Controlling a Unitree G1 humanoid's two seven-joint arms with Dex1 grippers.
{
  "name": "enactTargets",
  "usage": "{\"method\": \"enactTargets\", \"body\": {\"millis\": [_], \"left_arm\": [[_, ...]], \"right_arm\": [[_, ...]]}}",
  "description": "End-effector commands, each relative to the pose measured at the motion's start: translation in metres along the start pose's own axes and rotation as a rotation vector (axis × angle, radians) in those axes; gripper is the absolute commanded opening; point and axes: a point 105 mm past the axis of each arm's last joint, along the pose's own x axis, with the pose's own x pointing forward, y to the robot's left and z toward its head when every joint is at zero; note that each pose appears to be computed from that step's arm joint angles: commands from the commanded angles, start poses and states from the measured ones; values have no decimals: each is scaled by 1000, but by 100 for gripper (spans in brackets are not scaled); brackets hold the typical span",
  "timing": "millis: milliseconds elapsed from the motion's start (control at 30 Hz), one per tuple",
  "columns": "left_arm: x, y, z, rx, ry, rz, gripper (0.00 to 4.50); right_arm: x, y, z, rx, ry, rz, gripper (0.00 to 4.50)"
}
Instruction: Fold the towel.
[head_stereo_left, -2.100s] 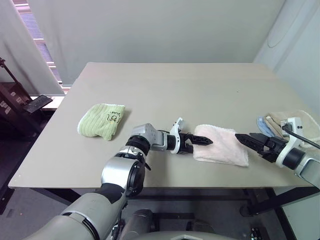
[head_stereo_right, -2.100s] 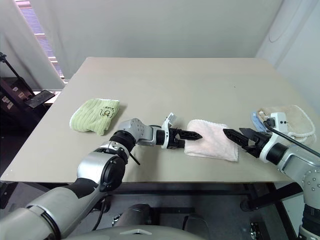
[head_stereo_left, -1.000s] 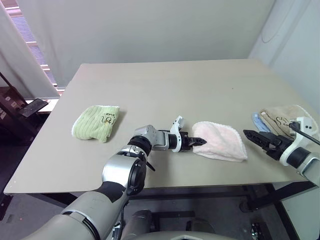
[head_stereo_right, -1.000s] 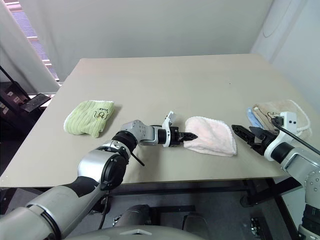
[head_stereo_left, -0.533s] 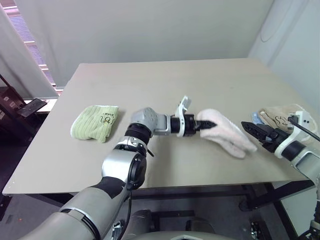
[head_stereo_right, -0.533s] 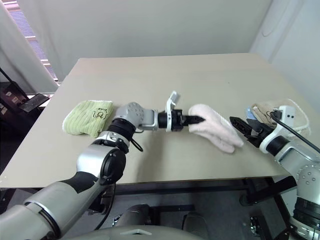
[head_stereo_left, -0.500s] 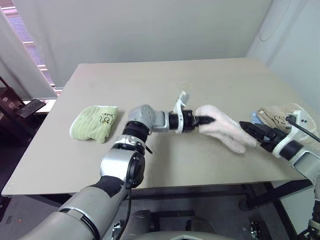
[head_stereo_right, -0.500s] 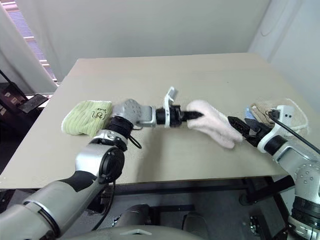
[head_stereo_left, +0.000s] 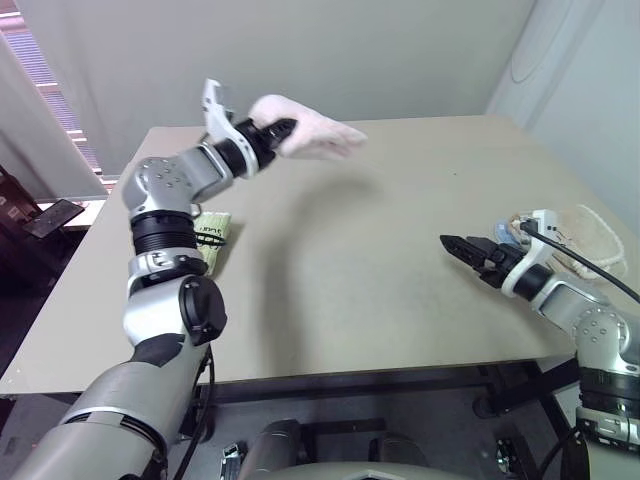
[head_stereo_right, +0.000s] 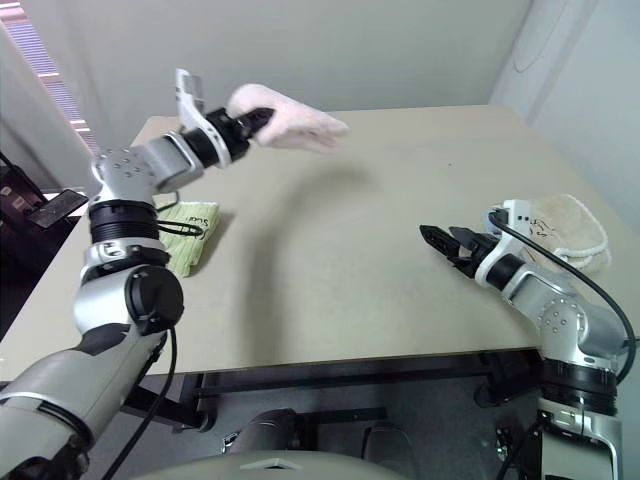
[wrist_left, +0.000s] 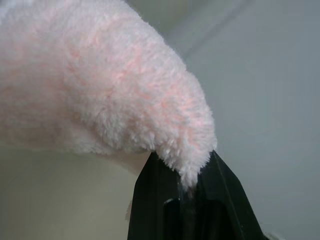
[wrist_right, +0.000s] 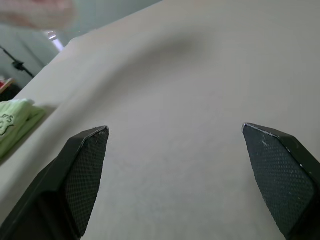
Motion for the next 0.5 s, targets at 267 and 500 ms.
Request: {"method": "enactTargets", "body": {"millis": [267,500], "left_arm": [[-108,62,46,148,-333,419,1],[-142,87,13,6,-400,538,1]], "right_arm": [[28,10,10,-50,20,112,450],[46,17,11,-82,62,169,450]]}}
